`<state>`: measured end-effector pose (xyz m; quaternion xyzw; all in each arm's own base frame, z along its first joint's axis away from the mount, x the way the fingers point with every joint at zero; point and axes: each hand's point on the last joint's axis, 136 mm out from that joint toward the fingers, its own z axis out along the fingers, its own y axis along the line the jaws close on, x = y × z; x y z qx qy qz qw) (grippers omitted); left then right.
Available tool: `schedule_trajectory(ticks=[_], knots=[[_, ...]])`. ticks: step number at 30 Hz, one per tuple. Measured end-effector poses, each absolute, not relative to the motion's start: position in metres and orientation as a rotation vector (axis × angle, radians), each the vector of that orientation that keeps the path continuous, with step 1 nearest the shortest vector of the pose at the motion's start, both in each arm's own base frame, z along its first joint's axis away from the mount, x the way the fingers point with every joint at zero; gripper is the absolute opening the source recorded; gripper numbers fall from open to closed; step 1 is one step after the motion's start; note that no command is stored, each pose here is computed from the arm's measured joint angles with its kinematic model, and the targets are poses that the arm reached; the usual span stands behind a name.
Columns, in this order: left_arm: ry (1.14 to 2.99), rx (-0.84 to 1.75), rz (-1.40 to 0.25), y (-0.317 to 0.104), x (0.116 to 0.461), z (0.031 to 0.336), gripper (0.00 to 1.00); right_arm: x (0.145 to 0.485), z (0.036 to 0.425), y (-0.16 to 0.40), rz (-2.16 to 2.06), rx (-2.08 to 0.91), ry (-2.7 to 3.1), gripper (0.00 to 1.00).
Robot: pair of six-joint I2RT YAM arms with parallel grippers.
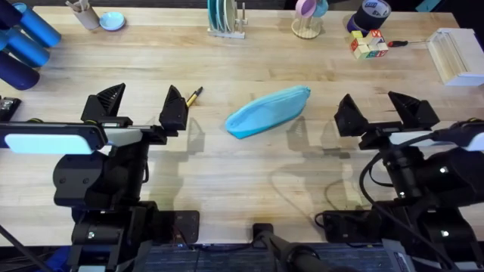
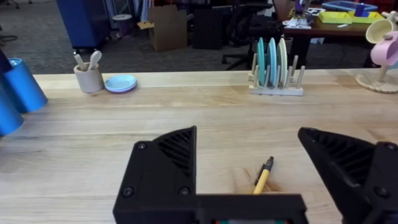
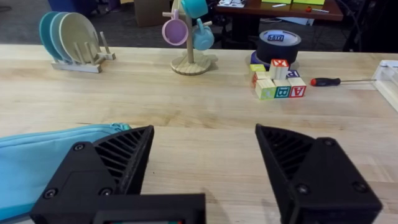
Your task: Unzip the bag, pick up the pens from the table one at a time and place them inside, then zip the bag closed.
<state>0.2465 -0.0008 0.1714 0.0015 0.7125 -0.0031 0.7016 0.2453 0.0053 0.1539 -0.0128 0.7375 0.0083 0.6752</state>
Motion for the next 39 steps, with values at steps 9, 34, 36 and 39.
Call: schedule_trajectory(ticks=[9, 34, 36, 39], knots=[[1.587, 0.005, -0.005, -0.001, 0.247, 0.171, 0.994, 0.245, 0.153, 0.005, 0.019, -0.029, 1.662, 0.997], [1.851, 0.059, -0.071, -0.013, 0.245, 0.256, 0.993, 0.254, 0.233, 0.01, 0.016, -0.089, 1.868, 0.996], [1.913, 0.06, -0.076, -0.014, 0.252, 0.261, 0.993, 0.265, 0.239, 0.015, 0.044, -0.107, 1.9, 0.996], [1.996, 0.094, -0.086, -0.017, 0.261, 0.268, 0.993, 0.282, 0.244, 0.021, 0.085, -0.124, 1.947, 0.996]])
